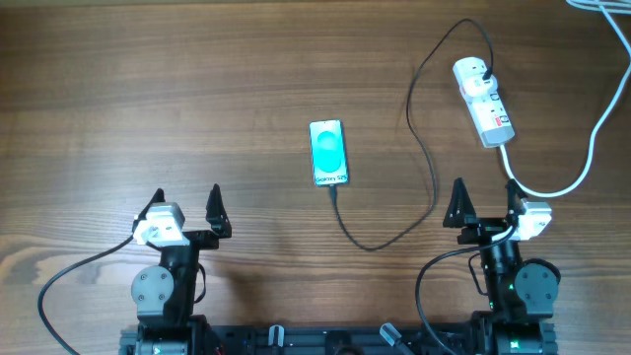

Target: Plug charger to phone and switch on socket

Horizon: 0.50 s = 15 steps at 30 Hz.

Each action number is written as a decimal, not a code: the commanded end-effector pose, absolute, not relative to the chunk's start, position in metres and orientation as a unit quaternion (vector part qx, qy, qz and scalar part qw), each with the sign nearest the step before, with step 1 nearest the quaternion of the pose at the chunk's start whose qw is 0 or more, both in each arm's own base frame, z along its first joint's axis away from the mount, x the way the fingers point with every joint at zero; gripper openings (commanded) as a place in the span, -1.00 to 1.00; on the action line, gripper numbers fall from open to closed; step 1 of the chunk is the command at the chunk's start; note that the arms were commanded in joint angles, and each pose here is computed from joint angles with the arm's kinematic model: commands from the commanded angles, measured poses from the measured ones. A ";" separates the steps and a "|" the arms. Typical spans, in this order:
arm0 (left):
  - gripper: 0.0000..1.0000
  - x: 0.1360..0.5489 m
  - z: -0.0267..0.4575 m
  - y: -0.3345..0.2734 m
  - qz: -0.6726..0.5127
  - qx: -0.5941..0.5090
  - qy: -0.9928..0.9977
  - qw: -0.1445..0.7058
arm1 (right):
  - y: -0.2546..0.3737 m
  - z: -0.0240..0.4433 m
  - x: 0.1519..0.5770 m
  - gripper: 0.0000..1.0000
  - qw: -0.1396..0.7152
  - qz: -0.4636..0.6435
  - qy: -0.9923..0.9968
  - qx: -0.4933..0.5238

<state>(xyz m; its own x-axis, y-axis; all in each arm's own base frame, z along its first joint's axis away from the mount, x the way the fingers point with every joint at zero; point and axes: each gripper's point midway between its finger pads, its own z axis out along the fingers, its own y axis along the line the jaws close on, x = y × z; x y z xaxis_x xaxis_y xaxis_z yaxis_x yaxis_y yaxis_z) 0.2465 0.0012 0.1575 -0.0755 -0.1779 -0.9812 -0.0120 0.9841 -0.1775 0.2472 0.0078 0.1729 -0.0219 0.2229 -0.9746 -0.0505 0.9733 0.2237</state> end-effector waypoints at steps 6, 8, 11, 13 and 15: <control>1.00 0.246 0.157 0.000 -0.059 -0.053 0.730 0.678 | 0.005 0.176 0.247 1.00 0.704 0.086 0.702 0.061; 1.00 0.246 0.157 0.000 -0.059 -0.053 0.730 0.678 | 0.005 0.176 0.247 0.99 0.704 0.083 0.703 0.056; 1.00 0.246 0.157 0.000 -0.059 -0.053 0.730 0.678 | 0.016 0.176 0.246 0.99 0.708 0.047 0.705 -0.011; 1.00 0.246 0.157 0.000 -0.059 -0.053 0.730 0.678 | 0.022 0.176 0.246 0.99 0.709 0.027 0.703 -0.050; 1.00 0.246 0.157 0.000 -0.059 -0.053 0.730 0.678 | 0.024 0.176 0.246 0.99 0.708 0.025 0.703 -0.057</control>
<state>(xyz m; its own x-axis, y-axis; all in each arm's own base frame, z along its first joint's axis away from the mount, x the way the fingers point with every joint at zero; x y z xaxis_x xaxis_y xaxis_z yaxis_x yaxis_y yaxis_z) 0.2465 0.0012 0.1575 -0.0755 -0.1775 -0.9812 -0.0120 0.9841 -0.1771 0.2463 0.0224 0.1729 -0.0165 0.0604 -0.9980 -0.1111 0.9919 0.0619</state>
